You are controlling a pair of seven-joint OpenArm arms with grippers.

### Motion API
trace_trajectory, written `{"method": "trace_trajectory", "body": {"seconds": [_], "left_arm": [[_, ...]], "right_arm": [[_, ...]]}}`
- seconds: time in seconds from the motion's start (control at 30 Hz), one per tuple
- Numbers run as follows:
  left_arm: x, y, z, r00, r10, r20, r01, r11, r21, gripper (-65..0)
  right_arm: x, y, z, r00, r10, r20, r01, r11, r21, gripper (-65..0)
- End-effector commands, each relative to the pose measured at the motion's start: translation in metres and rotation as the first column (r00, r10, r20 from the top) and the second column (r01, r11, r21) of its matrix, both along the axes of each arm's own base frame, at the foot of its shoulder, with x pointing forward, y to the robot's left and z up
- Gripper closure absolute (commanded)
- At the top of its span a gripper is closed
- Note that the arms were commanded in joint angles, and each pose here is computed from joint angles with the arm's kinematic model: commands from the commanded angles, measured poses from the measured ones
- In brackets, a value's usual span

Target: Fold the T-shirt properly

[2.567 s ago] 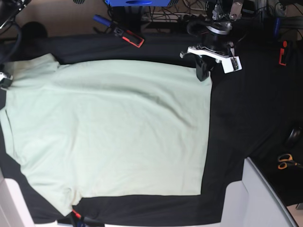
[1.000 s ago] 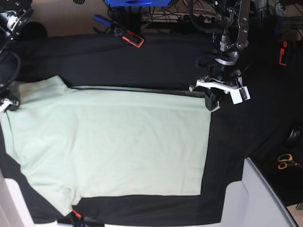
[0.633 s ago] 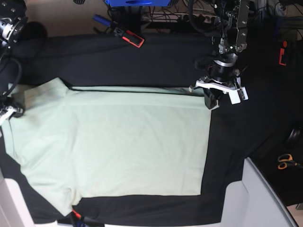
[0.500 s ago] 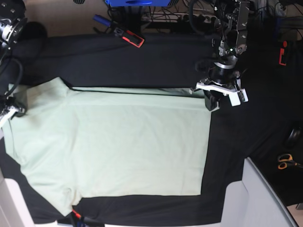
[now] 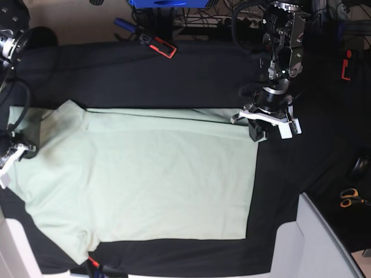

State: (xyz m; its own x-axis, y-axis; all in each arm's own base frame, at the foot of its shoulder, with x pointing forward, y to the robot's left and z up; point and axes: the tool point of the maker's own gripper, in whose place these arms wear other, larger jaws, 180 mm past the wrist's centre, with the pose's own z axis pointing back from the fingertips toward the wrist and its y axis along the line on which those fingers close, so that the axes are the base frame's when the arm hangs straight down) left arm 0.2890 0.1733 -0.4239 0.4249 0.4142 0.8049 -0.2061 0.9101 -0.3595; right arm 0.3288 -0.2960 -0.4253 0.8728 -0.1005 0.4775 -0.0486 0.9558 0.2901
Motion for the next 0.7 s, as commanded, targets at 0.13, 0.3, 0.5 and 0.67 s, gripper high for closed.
{"method": "trace_trajectory", "body": {"seconds": [0.13, 0.3, 0.5, 0.67], "left_arm": [[0.007, 0.006, 0.011, 0.999, 0.012, 0.044, -0.013, 1.0, 0.008, 0.0], [0.007, 0.006, 0.011, 0.999, 0.012, 0.044, -0.013, 1.0, 0.008, 0.0], [0.005, 0.008, 0.008, 0.999, 0.014, 0.037, -0.015, 1.0, 0.01, 0.0], [0.005, 0.008, 0.008, 0.999, 0.014, 0.037, -0.014, 1.0, 0.011, 0.0]], "right_arm": [[0.022, -0.002, 0.021, 0.997, 0.028, 0.069, -0.026, 0.999, -0.025, -0.1], [0.028, -0.003, 0.027, 0.996, 0.028, 0.083, -0.026, 0.999, -0.026, -0.1], [0.034, -0.002, 0.032, 0.995, 0.029, 0.098, -0.027, 0.999, -0.027, -0.1], [0.039, 0.006, 0.033, 0.993, 0.069, 0.094, -0.066, 0.997, -0.041, -0.1]]}}
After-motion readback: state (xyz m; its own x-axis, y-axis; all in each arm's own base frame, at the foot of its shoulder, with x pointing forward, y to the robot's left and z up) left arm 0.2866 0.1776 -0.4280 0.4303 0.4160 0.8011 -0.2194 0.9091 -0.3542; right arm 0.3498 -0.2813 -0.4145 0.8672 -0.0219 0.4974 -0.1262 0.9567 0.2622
